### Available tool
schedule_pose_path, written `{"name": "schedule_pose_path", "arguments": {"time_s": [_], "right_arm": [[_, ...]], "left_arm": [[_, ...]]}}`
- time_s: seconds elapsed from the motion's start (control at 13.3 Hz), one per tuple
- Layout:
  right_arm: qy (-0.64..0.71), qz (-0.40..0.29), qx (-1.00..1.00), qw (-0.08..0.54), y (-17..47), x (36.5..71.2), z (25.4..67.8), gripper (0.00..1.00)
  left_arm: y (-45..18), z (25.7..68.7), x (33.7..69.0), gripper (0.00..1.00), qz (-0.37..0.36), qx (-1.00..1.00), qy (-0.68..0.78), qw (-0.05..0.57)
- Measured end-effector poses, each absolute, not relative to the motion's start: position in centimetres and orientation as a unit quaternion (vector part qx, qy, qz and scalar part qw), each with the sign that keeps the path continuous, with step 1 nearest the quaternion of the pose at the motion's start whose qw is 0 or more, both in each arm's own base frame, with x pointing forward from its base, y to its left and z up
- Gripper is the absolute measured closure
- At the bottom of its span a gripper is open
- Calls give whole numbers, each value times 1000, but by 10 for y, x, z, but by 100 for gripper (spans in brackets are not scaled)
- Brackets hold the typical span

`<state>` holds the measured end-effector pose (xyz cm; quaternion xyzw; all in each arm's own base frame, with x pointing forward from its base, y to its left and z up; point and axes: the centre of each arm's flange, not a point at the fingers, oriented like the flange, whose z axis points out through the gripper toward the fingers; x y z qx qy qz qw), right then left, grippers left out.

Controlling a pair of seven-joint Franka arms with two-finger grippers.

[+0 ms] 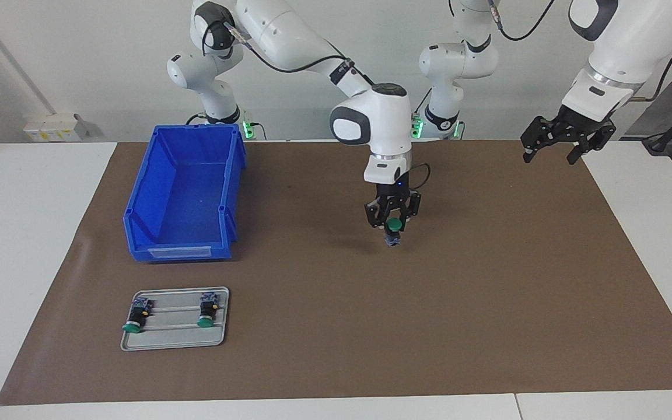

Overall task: Place and press button with both arms
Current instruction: 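Carry the part into the blue bin and open the right gripper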

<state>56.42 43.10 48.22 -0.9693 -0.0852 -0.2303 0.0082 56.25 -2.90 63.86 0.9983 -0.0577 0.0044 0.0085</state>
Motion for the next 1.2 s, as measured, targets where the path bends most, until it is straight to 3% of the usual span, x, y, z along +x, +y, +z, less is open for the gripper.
{"name": "schedule_pose_path", "arguments": {"time_s": [0.22, 0.6, 0.9, 1.2], "right_arm": [[-68, -226, -972, -21, 332, 576, 522, 62], [-87, -152, -984, -26, 139, 572, 542, 62], [-108, -110, -988, -17, 23, 545, 505, 62], [-107, -118, -987, -4, -19, 498, 447, 62]], "left_arm": [[-29, 639, 563, 0, 4, 998, -58, 9], [-29, 639, 563, 0, 4, 998, -58, 9], [-29, 639, 563, 0, 4, 998, -58, 9], [-29, 639, 563, 0, 4, 998, -58, 9]]}}
